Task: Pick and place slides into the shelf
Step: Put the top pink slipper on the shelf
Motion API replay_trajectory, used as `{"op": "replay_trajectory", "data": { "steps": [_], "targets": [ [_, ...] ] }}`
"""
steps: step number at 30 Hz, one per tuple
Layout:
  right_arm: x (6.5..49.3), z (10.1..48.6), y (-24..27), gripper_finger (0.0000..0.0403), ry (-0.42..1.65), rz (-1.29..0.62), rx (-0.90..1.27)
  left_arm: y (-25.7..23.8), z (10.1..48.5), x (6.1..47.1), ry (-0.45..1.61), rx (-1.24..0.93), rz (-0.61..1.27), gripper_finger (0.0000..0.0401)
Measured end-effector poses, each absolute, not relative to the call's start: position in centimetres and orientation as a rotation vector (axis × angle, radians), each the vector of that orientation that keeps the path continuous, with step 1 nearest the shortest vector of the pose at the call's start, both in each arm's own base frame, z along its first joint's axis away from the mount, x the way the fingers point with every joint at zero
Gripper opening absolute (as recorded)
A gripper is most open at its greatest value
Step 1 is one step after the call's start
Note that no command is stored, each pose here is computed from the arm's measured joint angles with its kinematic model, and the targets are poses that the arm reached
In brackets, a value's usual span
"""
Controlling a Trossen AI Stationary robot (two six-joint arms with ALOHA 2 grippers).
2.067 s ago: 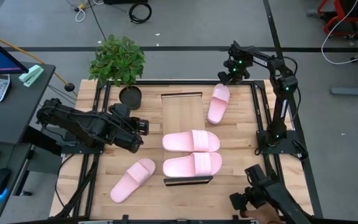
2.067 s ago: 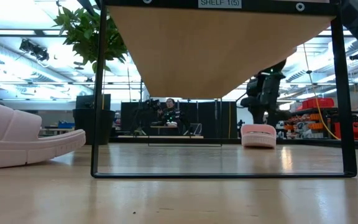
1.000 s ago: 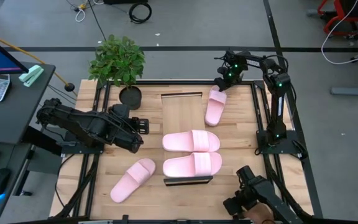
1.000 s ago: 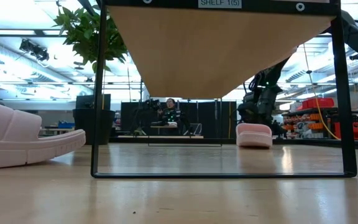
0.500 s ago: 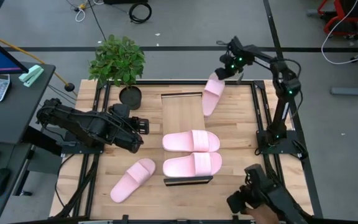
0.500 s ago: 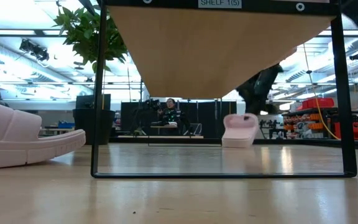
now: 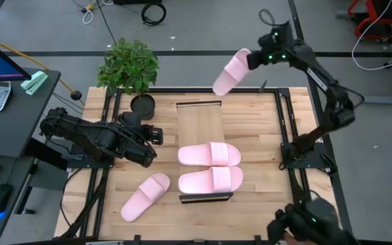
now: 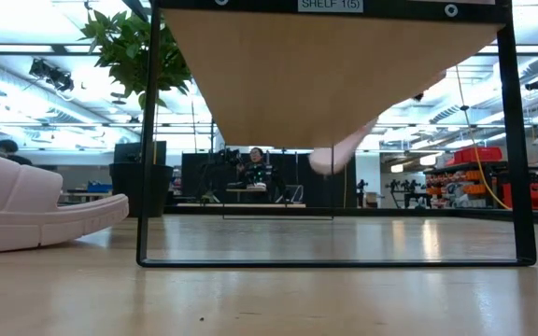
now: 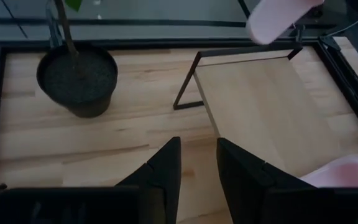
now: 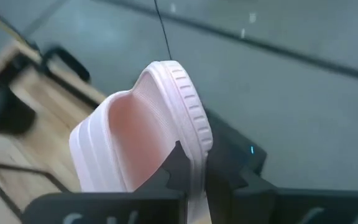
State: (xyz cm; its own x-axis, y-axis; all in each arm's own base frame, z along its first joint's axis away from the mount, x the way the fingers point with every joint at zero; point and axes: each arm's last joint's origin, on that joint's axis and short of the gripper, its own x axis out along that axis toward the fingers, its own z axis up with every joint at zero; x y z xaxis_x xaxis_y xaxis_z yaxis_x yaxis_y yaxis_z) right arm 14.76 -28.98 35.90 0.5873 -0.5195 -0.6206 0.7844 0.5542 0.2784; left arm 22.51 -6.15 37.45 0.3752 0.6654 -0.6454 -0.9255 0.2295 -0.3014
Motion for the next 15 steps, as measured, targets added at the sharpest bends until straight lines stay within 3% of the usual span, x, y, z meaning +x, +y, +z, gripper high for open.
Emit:
{"op": "replay_trajectory", "data": {
  "steps": [15],
  "targets": [
    [16.1, 43.0, -19.5, 0.0030, 0.210, -0.683, 0.704, -4.2, 37.6, 23.0, 0.429, -0.569, 1.186, 0.0107]
  ]
}}
